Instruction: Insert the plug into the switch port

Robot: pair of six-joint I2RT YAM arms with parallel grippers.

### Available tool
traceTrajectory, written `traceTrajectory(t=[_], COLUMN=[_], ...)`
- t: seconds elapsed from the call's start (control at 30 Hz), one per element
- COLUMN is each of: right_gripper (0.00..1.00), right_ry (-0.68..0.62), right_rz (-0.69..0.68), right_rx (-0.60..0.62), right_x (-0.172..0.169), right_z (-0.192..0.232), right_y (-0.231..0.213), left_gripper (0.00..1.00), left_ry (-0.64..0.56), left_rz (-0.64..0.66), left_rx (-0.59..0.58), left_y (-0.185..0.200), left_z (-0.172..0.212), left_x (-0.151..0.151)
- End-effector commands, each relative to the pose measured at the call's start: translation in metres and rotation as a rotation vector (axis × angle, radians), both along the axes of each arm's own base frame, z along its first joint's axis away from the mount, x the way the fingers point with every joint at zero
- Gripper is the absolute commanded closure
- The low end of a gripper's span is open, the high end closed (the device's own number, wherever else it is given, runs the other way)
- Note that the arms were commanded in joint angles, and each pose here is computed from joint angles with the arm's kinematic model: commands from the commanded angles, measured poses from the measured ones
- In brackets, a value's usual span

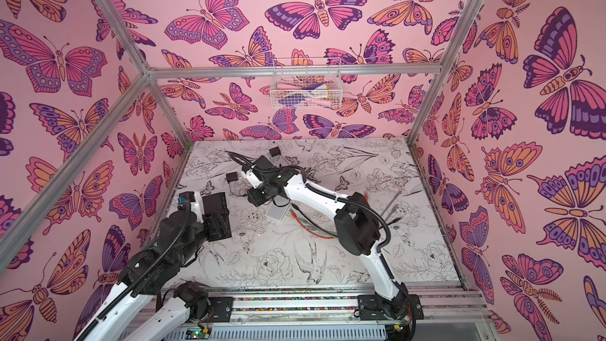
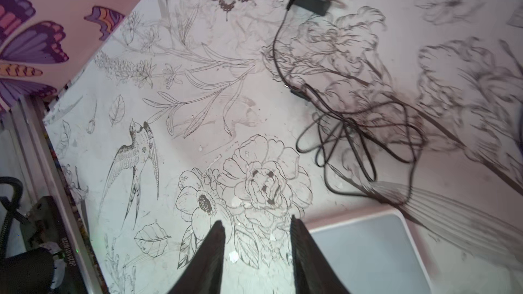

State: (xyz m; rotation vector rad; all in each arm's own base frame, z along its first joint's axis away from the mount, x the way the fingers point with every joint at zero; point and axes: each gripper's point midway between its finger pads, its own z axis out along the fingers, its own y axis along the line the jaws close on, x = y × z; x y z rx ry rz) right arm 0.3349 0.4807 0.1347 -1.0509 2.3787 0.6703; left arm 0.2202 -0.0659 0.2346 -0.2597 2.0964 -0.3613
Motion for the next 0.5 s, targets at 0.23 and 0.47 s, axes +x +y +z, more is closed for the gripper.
traceTrajectory(t=[0.23,0.47], right_gripper=[0.62,0.57], right_ry=[-0.075,-0.138], right_rz=[0.226,0.237], right_rx=[-0.155,-0.152], right_x=[0.011,0.033], right_z=[-0.035,-0.053], right_y=[0.014,0.026], left_gripper=[1.00,1.00], left_ry=[-0.010,-0.027], left_rz=[0.025,0.023], left_rx=[-0.019,-0.044], left_y=[0.010,0.013], left_z=[0.003,0.009], left_x=[-0.011,-0.020])
